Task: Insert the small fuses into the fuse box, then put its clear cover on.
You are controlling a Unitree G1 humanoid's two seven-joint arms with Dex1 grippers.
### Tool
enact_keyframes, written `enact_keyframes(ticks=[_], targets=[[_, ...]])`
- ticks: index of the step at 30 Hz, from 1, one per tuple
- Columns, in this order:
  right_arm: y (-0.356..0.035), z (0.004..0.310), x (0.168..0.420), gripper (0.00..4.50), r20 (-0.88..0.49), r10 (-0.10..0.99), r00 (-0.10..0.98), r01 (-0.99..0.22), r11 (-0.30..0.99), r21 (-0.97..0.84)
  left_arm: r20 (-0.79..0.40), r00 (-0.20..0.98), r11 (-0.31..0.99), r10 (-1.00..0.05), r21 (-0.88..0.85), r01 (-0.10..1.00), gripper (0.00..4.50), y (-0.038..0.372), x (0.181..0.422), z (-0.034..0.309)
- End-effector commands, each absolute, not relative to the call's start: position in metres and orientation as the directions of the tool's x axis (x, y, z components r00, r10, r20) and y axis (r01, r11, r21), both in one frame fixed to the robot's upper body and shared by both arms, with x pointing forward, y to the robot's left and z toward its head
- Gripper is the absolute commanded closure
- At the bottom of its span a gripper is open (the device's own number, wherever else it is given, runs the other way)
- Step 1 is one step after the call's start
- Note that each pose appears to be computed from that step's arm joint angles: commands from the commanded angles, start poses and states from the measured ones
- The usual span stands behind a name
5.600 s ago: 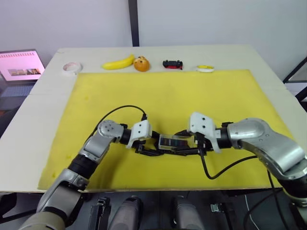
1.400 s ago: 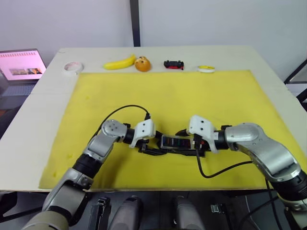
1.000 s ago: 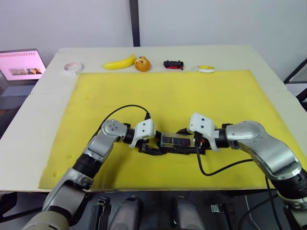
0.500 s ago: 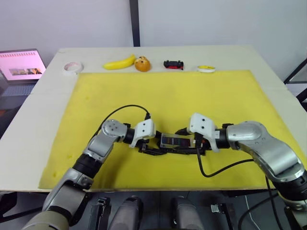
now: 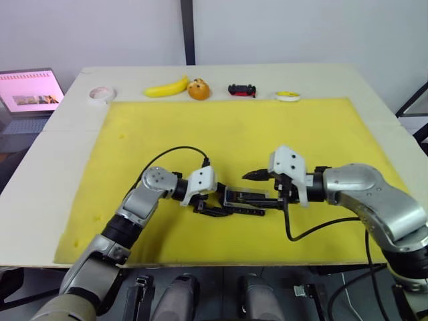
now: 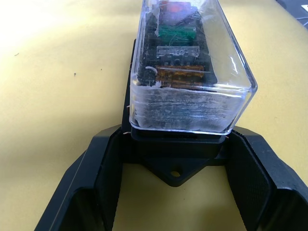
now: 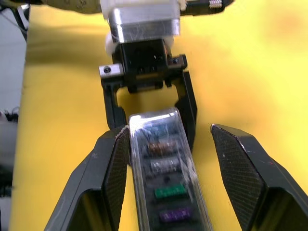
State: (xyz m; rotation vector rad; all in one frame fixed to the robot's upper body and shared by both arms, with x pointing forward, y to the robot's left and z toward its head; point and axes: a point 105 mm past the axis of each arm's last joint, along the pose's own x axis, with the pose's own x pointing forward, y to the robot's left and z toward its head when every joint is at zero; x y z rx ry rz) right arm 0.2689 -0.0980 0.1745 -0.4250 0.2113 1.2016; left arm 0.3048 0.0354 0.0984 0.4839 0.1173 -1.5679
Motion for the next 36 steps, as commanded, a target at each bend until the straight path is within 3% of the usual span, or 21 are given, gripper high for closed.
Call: enact_keyframes(ticks=[1, 5, 10, 15, 19, 30, 36], targets=[[-0.093, 0.185, 0.267, 2.50, -0.297, 0.886, 0.357, -0.927, 0.298, -0.227, -0.361, 0.031, -0.063, -0.932, 0.247, 0.967, 1.97, 0.032, 0.307, 0.103], [-0.089, 0.174, 0.265, 4.48, -0.283, 0.892, 0.352, -0.932, 0.306, -0.196, -0.361, 0.031, -0.063, -0.932, 0.245, 0.967, 1.97, 0.031, 0.307, 0.103], [-0.086, 0.158, 0.265, 4.48, -0.295, 0.883, 0.365, -0.930, 0.330, -0.163, -0.361, 0.030, -0.063, -0.932, 0.244, 0.968, 1.97, 0.030, 0.306, 0.103], [-0.101, 0.115, 0.269, 4.48, -0.475, 0.789, 0.390, -0.918, 0.375, -0.129, -0.361, 0.030, -0.064, -0.932, 0.243, 0.968, 1.97, 0.030, 0.305, 0.103], [-0.108, 0.099, 0.270, 4.48, -0.540, 0.745, 0.393, -0.907, 0.410, -0.094, -0.361, 0.030, -0.063, -0.932, 0.243, 0.968, 1.97, 0.030, 0.306, 0.102], [-0.116, 0.097, 0.278, 4.48, -0.545, 0.719, 0.431, -0.833, 0.550, 0.066, -0.357, 0.016, -0.078, -0.934, 0.247, 0.966, 1.97, 0.026, 0.303, 0.101], [-0.114, 0.100, 0.283, 4.48, -0.542, 0.713, 0.445, -0.824, 0.563, 0.063, -0.359, 0.017, -0.079, -0.933, 0.249, 0.965, 1.97, 0.026, 0.303, 0.101]])
